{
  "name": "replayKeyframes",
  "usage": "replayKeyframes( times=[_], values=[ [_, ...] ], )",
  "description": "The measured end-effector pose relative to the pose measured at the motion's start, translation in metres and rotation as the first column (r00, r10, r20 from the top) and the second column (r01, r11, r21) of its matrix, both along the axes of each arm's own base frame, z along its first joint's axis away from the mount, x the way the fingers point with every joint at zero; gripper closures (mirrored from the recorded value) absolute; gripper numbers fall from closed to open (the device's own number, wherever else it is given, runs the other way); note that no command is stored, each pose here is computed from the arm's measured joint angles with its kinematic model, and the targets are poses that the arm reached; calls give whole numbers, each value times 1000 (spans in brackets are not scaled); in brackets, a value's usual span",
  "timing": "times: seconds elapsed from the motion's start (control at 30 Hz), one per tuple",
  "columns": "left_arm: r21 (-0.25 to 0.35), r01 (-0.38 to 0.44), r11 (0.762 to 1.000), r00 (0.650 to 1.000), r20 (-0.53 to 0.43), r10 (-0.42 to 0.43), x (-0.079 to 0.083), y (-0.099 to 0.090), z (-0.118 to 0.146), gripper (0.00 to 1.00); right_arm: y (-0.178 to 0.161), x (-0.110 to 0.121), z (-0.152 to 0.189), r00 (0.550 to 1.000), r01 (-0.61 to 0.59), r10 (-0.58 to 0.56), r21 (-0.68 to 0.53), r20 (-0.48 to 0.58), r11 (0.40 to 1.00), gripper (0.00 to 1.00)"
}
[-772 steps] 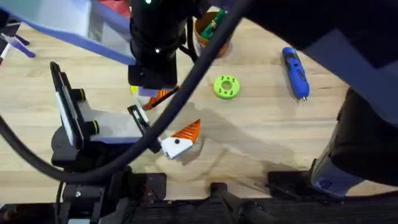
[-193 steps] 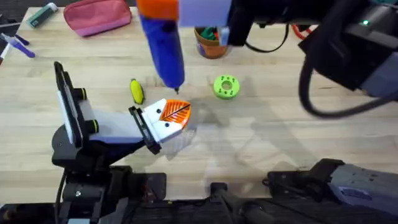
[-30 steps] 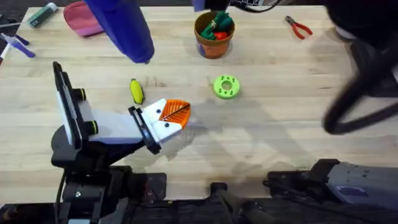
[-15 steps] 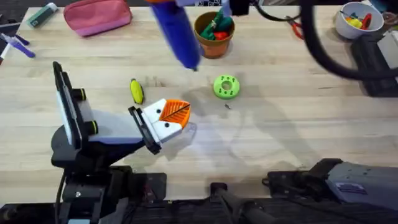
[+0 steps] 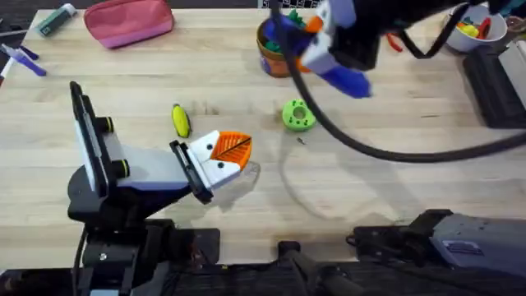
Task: Pick up the gripper from the table and insert it into the empty holder that is missing its gripper. Then pick up a screw, insert it into the mounting hole, and use the screwdriver to tighten it. Finally, clean up the table by picking up the vegetable and placing it into the bucket.
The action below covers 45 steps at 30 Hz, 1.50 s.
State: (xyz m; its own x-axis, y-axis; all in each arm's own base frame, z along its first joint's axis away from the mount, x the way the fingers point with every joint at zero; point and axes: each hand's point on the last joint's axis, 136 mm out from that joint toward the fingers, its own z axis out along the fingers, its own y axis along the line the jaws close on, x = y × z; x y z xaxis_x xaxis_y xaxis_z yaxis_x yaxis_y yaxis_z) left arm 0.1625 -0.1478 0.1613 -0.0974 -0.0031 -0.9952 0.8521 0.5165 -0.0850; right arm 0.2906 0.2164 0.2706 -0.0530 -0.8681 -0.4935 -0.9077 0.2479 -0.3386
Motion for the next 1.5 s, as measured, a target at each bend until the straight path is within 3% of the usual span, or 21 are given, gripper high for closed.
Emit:
replayKeyframes(
  times=[0.13, 0.33, 0.63, 0.97, 1.17, 1.2, 1.43, 1.47, 1.5],
  values=[
    [0, 0, 1000, 1000, 0, 0, 0, 0, 0, 987, -43, 9, -34, 996, 56, -69, -223, -50, 973, 977],
    [0, 0, 1000, 1000, 0, 0, 0, 0, 0, 987, -90, 38, -87, 967, 129, -203, -386, -157, 914, 977],
    [0, -2, 1000, 1000, 0, 2, 0, 0, 0, 987, -145, 62, -169, 868, 160, -368, -512, -335, 844, 977],
    [0, -3, 1000, 1000, 0, 3, 0, 0, 0, 987, -155, 62, -219, 807, 114, -403, -556, -432, 823, 960],
    [0, -3, 1000, 1000, 0, 3, 0, 0, 0, 987, -157, 67, -222, 804, 137, -424, -564, -418, 815, 116],
    [0, -3, 1000, 1000, 0, 3, 0, 0, 0, 987, -157, 68, -222, 803, 143, -428, -564, -414, 813, 33],
    [0, -3, 1000, 1000, 0, 3, 0, 0, 0, 983, -155, 69, -212, 806, 174, -437, -546, -399, 819, 9],
    [3, -3, 1000, 1000, 5, 3, 1, 0, 0, 930, -152, 70, -207, 811, 185, -433, -530, -394, 828, 9],
    [2, -4, 1000, 1000, 3, 4, 1, 0, 0, 775, -150, 70, -200, 817, 194, -427, -514, -387, 836, 10]
  ],
)
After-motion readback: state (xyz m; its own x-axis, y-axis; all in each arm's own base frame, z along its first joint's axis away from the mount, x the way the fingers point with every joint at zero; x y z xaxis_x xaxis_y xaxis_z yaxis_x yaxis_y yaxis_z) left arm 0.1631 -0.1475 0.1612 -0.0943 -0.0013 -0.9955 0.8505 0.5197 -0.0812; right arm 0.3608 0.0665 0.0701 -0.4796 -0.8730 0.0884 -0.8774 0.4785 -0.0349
